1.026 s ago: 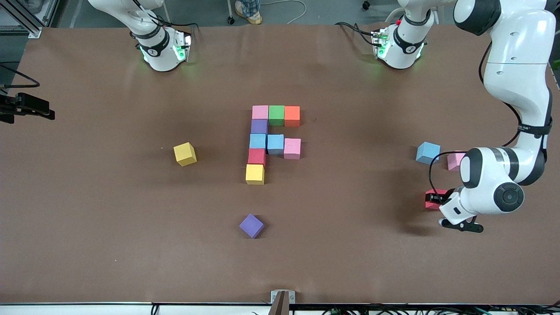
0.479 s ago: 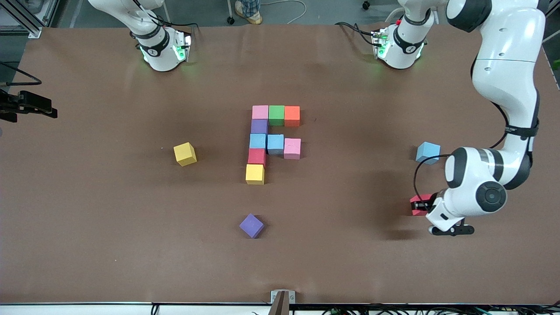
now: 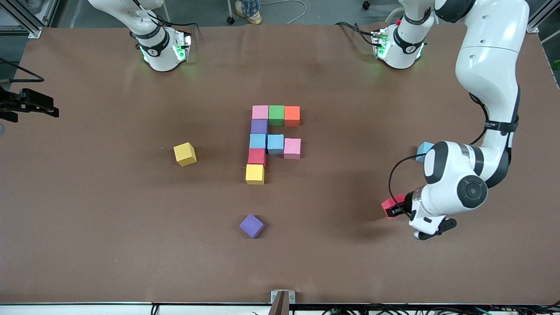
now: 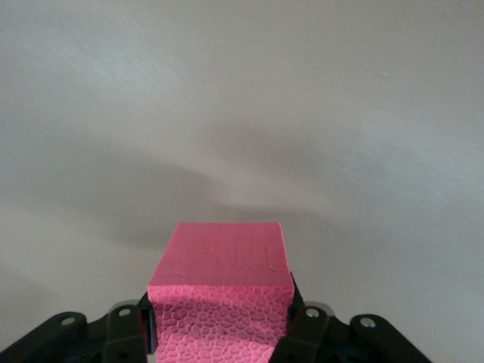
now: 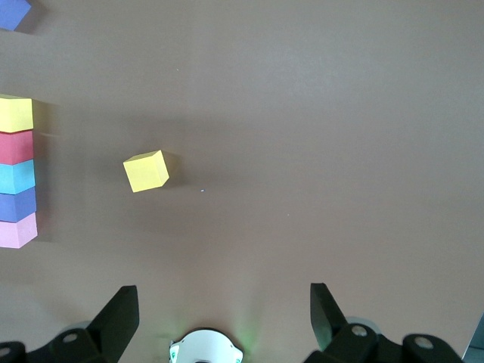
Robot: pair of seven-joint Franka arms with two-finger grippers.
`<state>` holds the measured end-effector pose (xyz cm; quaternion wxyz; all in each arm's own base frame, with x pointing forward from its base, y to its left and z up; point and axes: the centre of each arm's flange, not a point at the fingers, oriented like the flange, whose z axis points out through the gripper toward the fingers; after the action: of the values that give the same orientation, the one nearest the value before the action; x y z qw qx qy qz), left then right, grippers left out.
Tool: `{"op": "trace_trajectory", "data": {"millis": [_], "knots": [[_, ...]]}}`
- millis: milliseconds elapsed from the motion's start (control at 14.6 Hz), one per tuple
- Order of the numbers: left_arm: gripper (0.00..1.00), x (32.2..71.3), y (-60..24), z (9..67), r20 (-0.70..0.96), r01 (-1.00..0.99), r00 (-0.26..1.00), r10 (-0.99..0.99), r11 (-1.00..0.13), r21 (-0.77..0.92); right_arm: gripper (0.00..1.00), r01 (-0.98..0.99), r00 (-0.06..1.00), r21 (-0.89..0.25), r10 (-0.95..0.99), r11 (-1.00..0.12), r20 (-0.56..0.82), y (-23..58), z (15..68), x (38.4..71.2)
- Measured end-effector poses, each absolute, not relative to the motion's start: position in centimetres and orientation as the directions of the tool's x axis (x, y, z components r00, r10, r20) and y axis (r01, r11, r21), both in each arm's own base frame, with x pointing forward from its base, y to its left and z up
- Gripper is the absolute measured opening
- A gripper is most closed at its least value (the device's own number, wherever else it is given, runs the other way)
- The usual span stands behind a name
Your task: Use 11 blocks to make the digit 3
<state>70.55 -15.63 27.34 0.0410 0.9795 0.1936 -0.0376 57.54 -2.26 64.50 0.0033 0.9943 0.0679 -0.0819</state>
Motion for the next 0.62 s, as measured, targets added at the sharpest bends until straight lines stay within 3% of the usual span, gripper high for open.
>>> {"op": "trace_trajectory", "data": {"millis": [616], "knots": [[0.6,67.3,-29.0,30.7,-0.093,0.611,0.79,0.606,-0.79,0.047,1.0,0.147,0.983,0.003,0.146,-0.989,-0.11,-1.9,65.0,55.0]]}}
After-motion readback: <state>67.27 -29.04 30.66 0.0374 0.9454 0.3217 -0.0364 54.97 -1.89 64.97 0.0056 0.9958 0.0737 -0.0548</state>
